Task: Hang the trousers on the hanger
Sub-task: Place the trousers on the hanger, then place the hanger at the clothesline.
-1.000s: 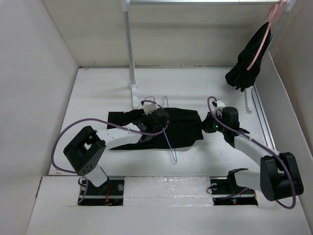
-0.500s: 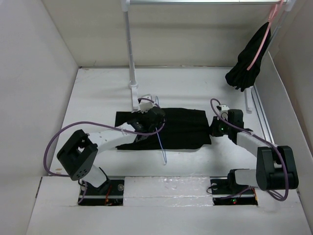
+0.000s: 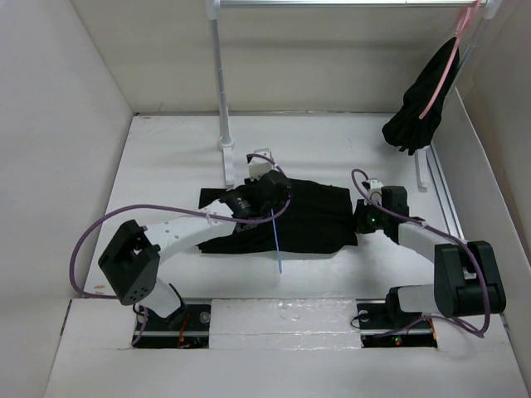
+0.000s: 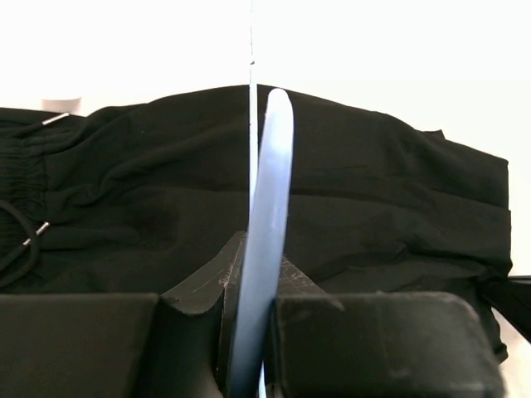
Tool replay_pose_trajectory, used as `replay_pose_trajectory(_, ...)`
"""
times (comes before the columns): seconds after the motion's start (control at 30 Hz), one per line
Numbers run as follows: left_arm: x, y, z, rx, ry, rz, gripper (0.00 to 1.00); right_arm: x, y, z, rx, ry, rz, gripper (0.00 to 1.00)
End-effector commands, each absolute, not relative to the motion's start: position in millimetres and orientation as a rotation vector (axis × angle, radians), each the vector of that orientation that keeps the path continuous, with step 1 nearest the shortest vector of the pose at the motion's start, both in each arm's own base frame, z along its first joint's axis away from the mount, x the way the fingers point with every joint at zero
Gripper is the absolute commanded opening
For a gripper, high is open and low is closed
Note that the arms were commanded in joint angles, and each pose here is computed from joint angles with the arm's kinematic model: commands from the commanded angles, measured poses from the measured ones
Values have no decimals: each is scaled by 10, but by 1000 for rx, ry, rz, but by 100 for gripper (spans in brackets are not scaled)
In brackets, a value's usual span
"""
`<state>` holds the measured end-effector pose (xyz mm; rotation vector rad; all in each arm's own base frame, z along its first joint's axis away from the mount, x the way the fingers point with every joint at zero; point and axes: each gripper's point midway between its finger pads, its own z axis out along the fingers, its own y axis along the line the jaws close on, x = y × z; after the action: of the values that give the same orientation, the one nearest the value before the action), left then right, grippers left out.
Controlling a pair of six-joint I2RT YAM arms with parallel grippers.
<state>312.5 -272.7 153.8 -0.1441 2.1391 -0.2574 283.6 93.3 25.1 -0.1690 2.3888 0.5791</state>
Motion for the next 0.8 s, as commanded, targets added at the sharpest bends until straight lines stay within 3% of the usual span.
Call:
replay_pose_trajectory(0.0, 3205, -2779, 1856, -155, 2082, -291, 0, 2900, 1032, 405, -222, 2338, 588, 13)
replay_pose_trajectory(0.07, 3210, -2812, 1992, -151, 2068, -321, 0, 2874, 1047, 468, -225, 2345, 602, 34)
replay_pose_trajectory(0.1, 3229, -2841, 2162, -156, 2050, -342, 0, 2794, 1074, 487, -239, 2370, 615, 50)
replay_pose_trajectory(0.2, 3262, -2898, 2651, -141, 2012, -381, 0, 2758, 1103, 935, -283, 2297, 627, 67)
replay_pose_trajectory(0.3, 3285, -2942, 3201, -120, 1964, -422, 0, 2755, 1134, 1662, -322, 2146, 625, 73)
replay_pose_trajectory(0.5, 3292, -3058, 3945, -74, 1919, -495, 0, 2563, 1536, 3190, -378, 1797, 811, 75)
replay_pose_trajectory(0.63, 3308, -3210, 4124, -29, 1926, -539, 0, 2405, 1798, 3952, -416, 1647, 902, 78)
replay_pose_trajectory(0.77, 3292, -3275, 4213, -10, 1922, -576, 0, 2346, 2087, 4299, -465, 1566, 1004, 81)
